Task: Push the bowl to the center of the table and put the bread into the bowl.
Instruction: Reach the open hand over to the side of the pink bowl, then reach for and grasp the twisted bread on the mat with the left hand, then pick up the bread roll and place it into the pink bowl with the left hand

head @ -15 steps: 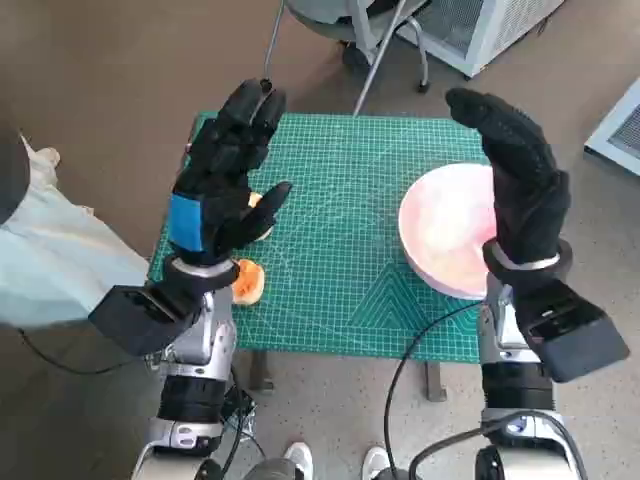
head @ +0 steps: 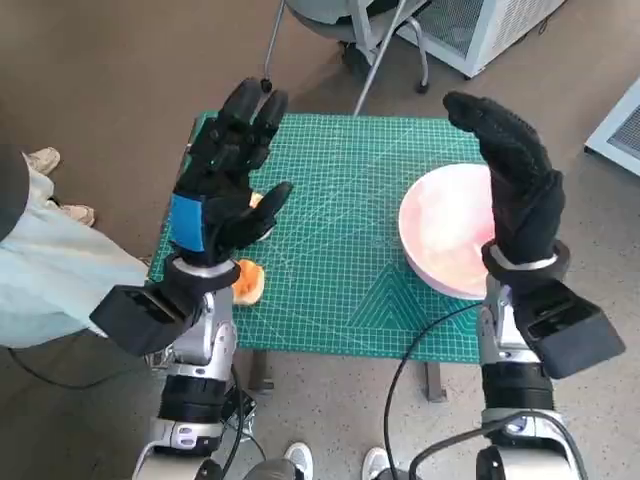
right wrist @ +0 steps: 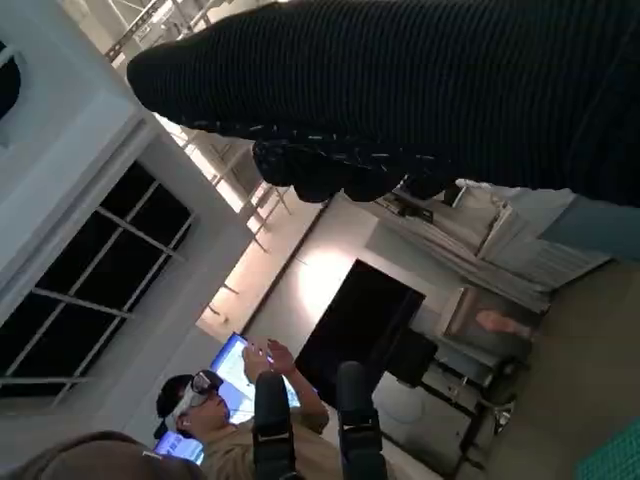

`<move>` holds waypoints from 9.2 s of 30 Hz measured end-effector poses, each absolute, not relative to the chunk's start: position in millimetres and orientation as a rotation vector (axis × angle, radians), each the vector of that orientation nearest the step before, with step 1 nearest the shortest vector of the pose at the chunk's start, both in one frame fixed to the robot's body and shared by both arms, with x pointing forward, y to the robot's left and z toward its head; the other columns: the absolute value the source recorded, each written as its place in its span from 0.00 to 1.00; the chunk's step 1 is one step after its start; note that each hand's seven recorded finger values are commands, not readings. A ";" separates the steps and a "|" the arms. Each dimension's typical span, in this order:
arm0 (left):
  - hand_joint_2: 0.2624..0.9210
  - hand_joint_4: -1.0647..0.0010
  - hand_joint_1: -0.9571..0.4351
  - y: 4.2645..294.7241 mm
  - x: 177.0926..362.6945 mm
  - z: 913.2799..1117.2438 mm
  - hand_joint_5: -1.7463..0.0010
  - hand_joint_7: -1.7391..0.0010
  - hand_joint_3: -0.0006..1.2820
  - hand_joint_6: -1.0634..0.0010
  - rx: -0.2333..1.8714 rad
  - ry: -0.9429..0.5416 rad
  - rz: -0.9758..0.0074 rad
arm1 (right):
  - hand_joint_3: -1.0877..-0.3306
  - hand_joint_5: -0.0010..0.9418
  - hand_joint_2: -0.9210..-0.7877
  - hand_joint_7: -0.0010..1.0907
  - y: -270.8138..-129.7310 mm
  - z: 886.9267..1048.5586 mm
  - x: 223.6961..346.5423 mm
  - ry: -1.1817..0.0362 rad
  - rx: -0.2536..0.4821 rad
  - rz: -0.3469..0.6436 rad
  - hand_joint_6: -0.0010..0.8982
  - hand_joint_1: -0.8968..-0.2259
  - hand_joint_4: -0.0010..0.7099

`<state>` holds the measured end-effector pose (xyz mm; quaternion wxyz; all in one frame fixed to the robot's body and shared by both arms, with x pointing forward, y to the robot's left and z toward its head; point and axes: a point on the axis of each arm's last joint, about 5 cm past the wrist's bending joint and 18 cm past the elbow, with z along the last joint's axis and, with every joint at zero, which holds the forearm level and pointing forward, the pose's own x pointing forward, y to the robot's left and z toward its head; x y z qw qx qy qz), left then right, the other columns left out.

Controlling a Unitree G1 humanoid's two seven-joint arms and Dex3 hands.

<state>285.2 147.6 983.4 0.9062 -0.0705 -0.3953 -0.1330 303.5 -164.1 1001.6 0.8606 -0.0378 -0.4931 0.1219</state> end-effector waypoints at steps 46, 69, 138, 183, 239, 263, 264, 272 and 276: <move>1.00 0.69 0.43 152.7 284.6 981.1 1.00 0.93 0.15 0.72 -0.126 -0.815 -0.302 | 0.34 0.00 0.00 0.60 -264.1 916.5 273.6 -0.585 -0.116 -0.362 0.03 0.59 0.41; 1.00 0.70 0.41 164.0 281.6 977.8 1.00 0.94 0.15 0.72 -0.084 -0.788 -0.283 | 0.34 0.02 0.00 0.52 -225.7 886.9 290.0 -0.197 0.158 -0.328 0.17 0.61 0.45; 0.92 0.71 0.40 279.3 236.3 1000.0 1.00 0.95 0.03 0.68 0.813 -0.461 -0.295 | 0.44 0.02 0.00 0.59 -173.4 963.8 339.7 -0.491 0.268 -0.051 0.17 0.56 0.49; 0.81 0.73 0.50 237.8 289.3 965.5 0.99 0.99 0.01 0.64 1.323 0.214 -0.669 | 0.53 0.00 0.00 0.76 -162.8 1001.8 320.3 -1.093 -0.055 0.347 0.08 0.47 0.50; 0.99 0.40 0.69 195.8 289.7 1069.2 0.24 0.43 0.06 0.35 1.062 -0.522 -0.595 | 0.51 0.00 0.00 0.77 -161.3 988.4 313.8 -1.064 -0.028 0.312 0.05 0.48 0.51; 0.92 0.70 0.64 115.2 346.7 1038.9 0.75 0.64 0.10 0.76 1.100 -0.418 -0.716 | 0.52 0.00 0.00 0.75 -164.0 986.8 310.8 -1.067 -0.011 0.310 0.05 0.47 0.51; 0.91 0.73 0.63 114.9 347.7 1036.7 0.83 0.70 0.08 0.78 1.108 -0.388 -0.732 | 0.52 0.00 0.00 0.75 -164.4 986.8 310.8 -1.068 -0.010 0.311 0.05 0.47 0.51; 0.90 0.81 0.60 117.0 350.4 1027.1 0.97 0.80 0.04 0.84 1.129 -0.291 -0.777 | 0.53 0.00 0.00 0.74 -167.5 986.2 309.9 -1.070 -0.011 0.307 0.05 0.47 0.51; 0.86 0.96 0.51 119.5 351.1 1029.8 0.99 0.84 0.02 0.92 1.126 -0.268 -0.800 | 0.54 0.00 0.00 0.74 -170.8 986.8 309.3 -1.073 -0.022 0.305 0.05 0.45 0.50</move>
